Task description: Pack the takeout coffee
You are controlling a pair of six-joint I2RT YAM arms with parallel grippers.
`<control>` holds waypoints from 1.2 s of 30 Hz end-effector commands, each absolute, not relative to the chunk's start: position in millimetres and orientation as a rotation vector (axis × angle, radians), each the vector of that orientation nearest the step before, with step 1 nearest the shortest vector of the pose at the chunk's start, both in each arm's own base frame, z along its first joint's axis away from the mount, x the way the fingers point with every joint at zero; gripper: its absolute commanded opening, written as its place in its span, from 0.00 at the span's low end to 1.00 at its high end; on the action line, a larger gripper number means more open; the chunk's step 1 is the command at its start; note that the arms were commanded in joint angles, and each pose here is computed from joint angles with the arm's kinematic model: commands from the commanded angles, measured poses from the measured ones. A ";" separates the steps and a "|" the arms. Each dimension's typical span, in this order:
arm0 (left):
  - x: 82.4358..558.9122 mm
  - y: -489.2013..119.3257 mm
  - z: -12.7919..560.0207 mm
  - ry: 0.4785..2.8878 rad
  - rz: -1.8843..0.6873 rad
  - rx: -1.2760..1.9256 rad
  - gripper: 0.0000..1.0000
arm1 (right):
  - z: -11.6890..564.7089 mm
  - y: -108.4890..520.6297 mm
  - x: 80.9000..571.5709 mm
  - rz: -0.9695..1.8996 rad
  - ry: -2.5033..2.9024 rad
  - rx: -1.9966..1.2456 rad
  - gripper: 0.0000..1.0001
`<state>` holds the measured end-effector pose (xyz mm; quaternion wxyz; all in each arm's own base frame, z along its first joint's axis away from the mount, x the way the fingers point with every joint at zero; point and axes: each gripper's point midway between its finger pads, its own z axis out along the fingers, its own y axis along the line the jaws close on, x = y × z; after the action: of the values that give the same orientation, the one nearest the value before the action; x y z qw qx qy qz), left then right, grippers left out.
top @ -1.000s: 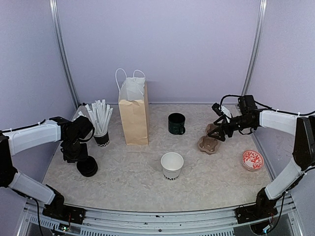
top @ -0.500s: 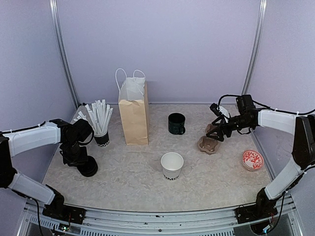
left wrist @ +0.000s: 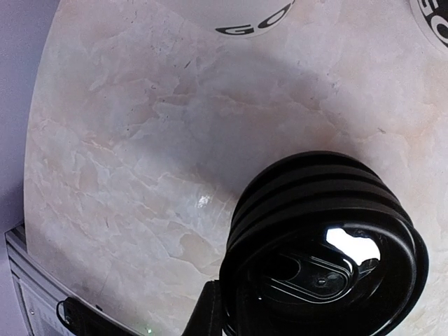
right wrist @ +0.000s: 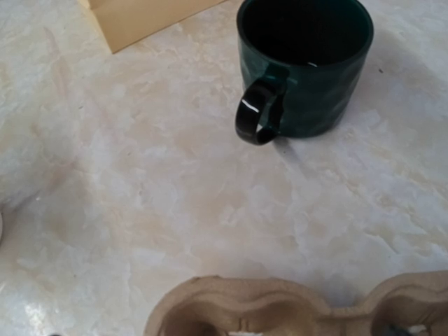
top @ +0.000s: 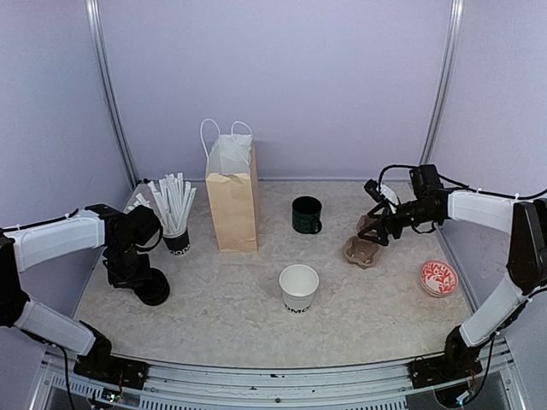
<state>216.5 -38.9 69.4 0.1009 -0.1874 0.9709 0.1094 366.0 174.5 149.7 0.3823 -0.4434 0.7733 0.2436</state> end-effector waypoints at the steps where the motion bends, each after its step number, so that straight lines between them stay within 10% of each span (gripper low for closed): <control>1: 223.0 -41.1 102.6 2.812 0.305 -0.564 0.07 | 151.6 182.4 365.9 0.636 1.969 -1.157 0.98; 10: 235.5 -84.0 159.1 2.766 0.105 -0.436 0.05 | 154.5 186.9 363.6 0.674 1.969 -1.156 0.99; 17: 249.0 -224.6 243.5 2.582 -0.533 0.111 0.07 | 207.1 198.8 360.0 0.773 1.875 -1.138 0.99; 36: 306.3 -421.1 359.6 1.812 -1.240 0.607 0.03 | 364.0 281.7 305.9 1.642 1.524 -1.008 0.97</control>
<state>304.5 -403.3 317.0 0.3646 0.2166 0.8029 -0.4189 330.0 258.8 339.9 0.3792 -0.3713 0.6183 0.5797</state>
